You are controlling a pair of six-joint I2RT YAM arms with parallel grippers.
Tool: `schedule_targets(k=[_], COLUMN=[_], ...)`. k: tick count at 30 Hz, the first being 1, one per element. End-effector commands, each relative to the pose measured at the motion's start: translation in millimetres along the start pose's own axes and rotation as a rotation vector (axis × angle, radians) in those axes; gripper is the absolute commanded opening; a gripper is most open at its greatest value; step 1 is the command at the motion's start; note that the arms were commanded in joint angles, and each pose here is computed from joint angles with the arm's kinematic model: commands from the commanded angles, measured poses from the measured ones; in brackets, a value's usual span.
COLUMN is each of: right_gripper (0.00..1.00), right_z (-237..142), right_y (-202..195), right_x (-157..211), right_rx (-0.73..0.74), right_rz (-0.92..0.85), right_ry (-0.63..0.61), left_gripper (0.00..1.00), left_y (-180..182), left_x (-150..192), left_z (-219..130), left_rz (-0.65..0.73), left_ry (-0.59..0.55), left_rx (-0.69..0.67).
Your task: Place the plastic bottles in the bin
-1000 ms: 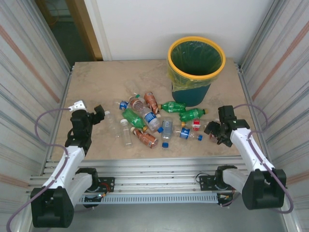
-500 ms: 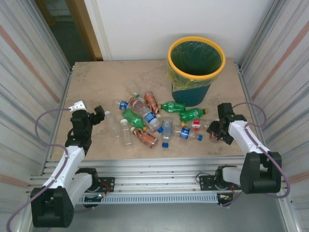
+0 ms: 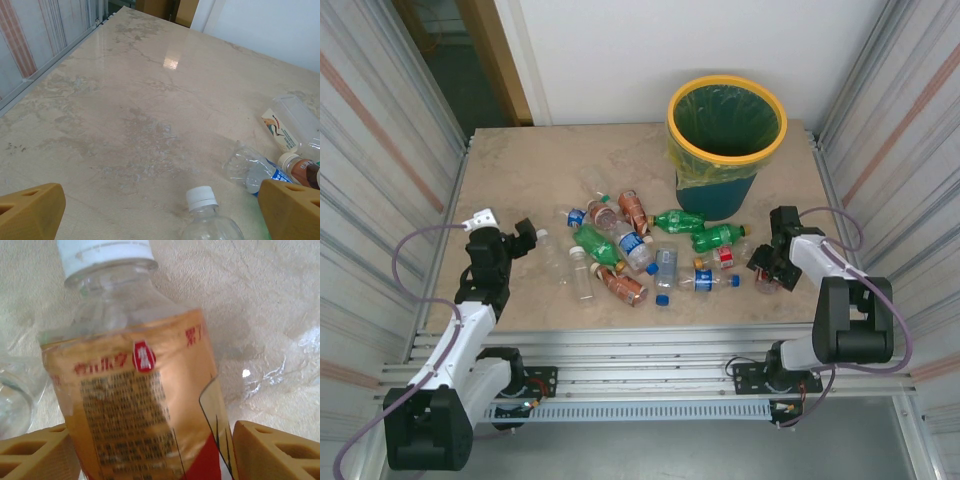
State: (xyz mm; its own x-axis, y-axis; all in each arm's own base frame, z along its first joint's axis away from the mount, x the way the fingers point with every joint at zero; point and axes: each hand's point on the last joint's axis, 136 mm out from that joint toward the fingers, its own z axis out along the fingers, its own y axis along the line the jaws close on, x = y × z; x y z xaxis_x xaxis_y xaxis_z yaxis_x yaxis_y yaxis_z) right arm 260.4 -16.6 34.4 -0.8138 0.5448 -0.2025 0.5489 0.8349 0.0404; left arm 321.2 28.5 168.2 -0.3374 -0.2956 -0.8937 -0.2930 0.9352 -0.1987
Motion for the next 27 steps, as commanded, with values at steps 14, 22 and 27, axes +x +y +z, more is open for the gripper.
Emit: schedule_targets(k=[14,22,27], right_gripper=[0.45,0.39,0.38], right_z=[-44.3,-134.5,-205.9], right_y=[-7.2,5.2,16.1], right_x=[-23.3,-53.8,-75.9], right_rx=[0.020,-0.046,-0.097], right_rz=[0.024,-0.002,-0.016], right_ry=[-0.122,-0.343,-0.492], left_gripper=[0.99,0.99,0.99], left_y=[5.1,10.1,10.4], left_x=[-16.0,-20.0,-22.8], left_z=[-3.7,-4.9,-6.2], left_rz=[-0.007,-0.026,-0.040], left_ry=[-0.038,-0.039,-0.038], left_rx=[-0.036,-0.061,-0.062])
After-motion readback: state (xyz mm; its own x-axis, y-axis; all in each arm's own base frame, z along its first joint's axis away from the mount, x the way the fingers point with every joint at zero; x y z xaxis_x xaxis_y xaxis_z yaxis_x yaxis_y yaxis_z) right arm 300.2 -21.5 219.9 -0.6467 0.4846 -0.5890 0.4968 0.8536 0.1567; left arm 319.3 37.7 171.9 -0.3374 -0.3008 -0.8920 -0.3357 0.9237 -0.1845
